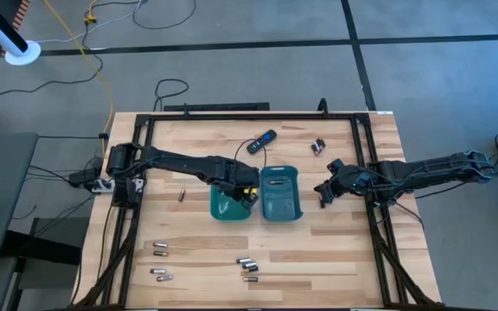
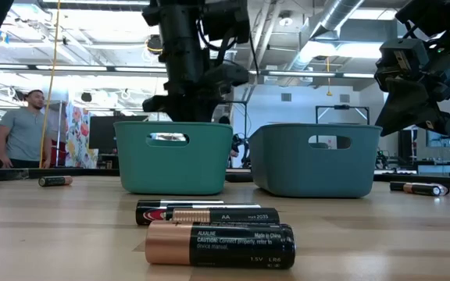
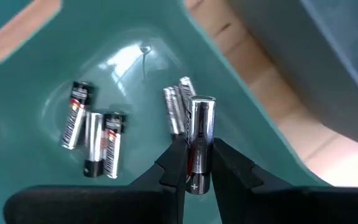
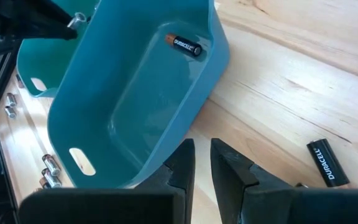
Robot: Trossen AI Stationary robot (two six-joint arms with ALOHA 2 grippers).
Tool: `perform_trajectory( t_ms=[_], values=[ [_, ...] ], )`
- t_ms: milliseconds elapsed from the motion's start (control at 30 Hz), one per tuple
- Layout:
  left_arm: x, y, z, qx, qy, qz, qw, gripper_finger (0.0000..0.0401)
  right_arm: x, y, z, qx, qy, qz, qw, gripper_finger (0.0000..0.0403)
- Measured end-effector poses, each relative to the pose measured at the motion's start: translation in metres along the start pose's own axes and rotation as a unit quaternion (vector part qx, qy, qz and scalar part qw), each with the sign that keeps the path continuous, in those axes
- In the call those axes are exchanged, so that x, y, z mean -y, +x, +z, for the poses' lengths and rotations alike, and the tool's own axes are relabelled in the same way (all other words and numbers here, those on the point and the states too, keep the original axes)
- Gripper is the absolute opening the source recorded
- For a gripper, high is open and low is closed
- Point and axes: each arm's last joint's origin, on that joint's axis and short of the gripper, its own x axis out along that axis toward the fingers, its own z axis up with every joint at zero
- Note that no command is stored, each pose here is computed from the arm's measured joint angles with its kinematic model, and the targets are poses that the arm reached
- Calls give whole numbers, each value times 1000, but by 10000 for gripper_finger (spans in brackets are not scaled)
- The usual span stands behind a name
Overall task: Sort batteries
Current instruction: Put the silver and black battery into the green bin, then put the copper and black battery into the blue bin
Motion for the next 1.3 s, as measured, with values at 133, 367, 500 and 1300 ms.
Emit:
perform_trajectory(
  t_ms=[133, 367, 500, 1300],
  values=[
    [-9, 12, -3, -15, 4, 4, 1000, 52, 0, 0, 0, 0, 0, 0, 1000, 71],
    [-9, 17, -4, -8, 2, -9, 1000, 52, 0, 0, 0, 0, 0, -1, 1000, 71],
    [-9, 17, -4, -9, 2, -8, 1000, 53, 0, 0, 0, -1, 0, -1, 1000, 71],
    [-9, 4, 4, -37, 39, -29, 998, 111, -18, -22, 17, 41, -56, 49, 996, 71]
  ],
)
